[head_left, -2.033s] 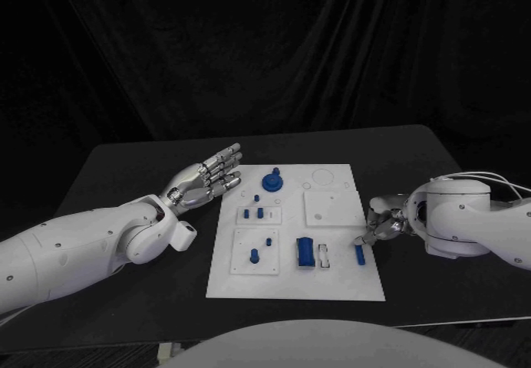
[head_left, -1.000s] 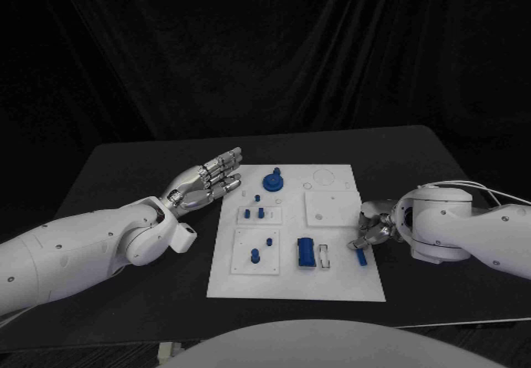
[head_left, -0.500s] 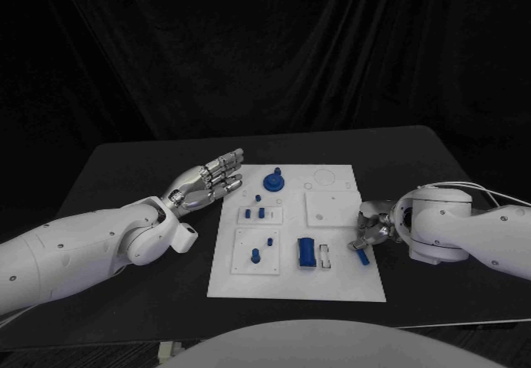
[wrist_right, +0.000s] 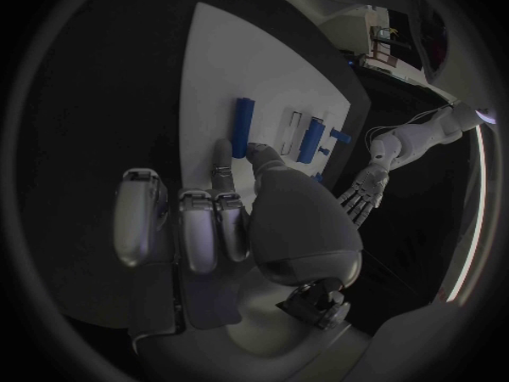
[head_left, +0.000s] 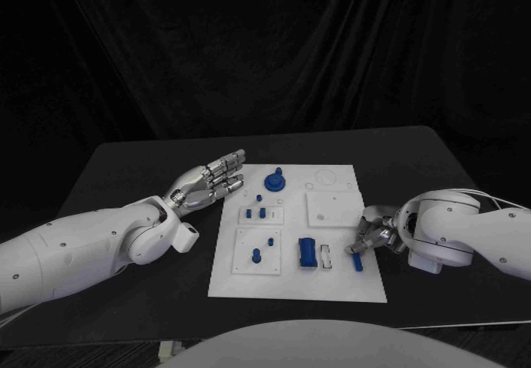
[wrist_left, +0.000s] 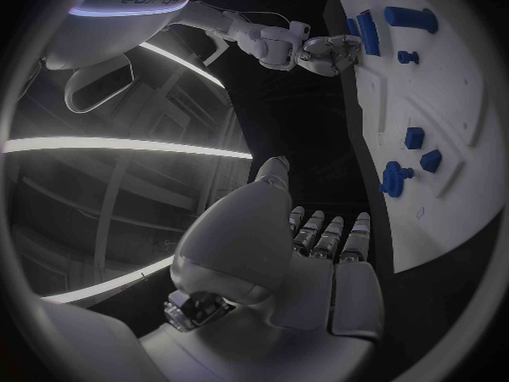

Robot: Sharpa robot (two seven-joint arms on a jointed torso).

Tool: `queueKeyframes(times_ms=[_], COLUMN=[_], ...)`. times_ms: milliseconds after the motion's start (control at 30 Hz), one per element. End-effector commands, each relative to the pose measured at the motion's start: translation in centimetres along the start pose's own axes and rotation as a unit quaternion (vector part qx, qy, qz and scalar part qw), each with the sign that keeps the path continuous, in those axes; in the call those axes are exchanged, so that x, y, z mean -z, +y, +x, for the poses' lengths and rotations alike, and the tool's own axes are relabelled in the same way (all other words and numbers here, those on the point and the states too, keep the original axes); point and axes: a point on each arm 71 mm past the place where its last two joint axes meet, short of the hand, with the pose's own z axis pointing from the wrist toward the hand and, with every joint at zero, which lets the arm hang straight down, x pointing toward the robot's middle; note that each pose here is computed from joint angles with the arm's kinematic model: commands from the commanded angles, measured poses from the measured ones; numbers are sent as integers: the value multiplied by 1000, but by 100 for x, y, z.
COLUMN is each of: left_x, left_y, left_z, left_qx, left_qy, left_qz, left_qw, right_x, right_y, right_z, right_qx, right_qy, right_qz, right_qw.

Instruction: Assemble the parts on the task board

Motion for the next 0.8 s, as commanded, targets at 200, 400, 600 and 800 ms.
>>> queueKeyframes(times_ms=[200, 400, 600, 800], left_x=[-15, -28, -36, -31], left_y=[-37, -32, -28, -26], left_z=[28, 40, 50, 48], left_qx=[7, 9, 11, 11], left_qy=[6, 8, 11, 11], left_qz=[31, 30, 29, 28], left_qw=[999, 999, 999, 999], right_x=[26, 44, 44, 42], right_y=[9, 64, 124, 143], right_z=[98, 93, 88, 80], right_qx=[-86, -101, -116, -126], right_qy=[47, 47, 37, 29], right_qz=[6, 0, -6, -8], right_qw=[995, 994, 993, 992])
